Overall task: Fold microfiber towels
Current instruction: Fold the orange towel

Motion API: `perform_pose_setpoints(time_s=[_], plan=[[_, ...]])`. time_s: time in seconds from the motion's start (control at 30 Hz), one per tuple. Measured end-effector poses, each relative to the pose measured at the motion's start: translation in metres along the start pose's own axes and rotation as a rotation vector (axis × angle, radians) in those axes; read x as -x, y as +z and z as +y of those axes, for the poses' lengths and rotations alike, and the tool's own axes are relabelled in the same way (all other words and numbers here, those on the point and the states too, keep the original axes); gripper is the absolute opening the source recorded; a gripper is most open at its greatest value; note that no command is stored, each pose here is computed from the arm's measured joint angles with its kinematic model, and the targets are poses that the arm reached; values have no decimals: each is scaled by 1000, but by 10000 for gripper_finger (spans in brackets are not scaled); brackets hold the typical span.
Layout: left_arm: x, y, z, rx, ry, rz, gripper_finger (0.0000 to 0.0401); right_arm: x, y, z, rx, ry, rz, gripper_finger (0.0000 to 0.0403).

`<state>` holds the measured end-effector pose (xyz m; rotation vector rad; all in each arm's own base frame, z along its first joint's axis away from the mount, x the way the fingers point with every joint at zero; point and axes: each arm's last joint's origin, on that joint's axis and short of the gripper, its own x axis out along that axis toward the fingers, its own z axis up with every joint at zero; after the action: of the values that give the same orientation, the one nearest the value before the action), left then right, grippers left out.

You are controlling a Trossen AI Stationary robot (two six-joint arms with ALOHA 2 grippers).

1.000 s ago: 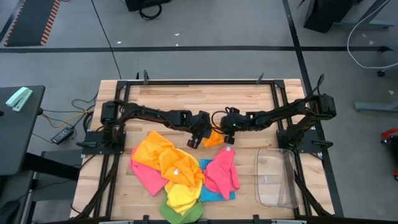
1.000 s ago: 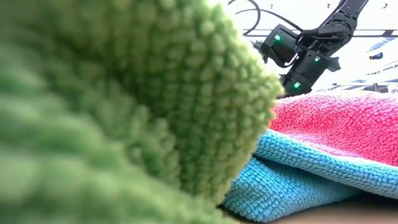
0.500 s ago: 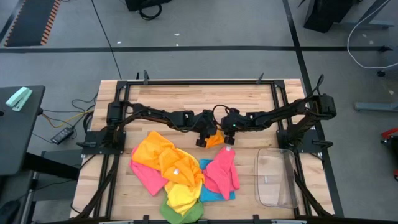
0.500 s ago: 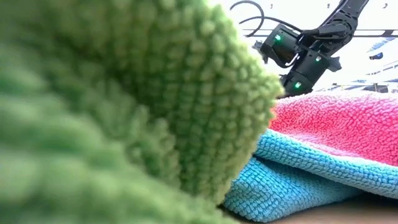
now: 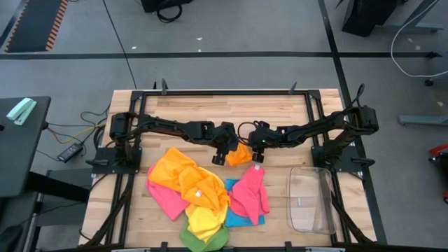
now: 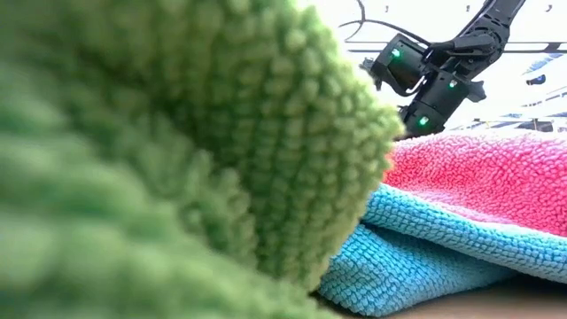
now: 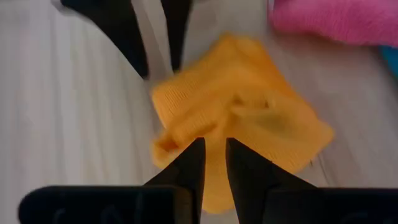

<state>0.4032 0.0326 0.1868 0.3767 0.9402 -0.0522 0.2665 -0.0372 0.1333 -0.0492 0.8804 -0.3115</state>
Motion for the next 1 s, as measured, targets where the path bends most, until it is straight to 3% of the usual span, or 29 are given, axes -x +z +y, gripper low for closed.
perform_pose_setpoints(time_s=[0.27, 0.57, 0.77, 1.0], plan=[[-19, 1, -4, 140, -58, -60, 140, 0, 0, 0, 0, 0, 0, 137], [-47, -3, -8, 162, -78, -96, 223, 0, 0, 0, -1, 4, -4, 137], [-53, -7, -10, 162, -86, -73, 244, 0, 1, 0, -4, 7, -6, 137], [-22, 2, -4, 147, -83, -83, 234, 0, 0, 0, -8, 7, -3, 137]])
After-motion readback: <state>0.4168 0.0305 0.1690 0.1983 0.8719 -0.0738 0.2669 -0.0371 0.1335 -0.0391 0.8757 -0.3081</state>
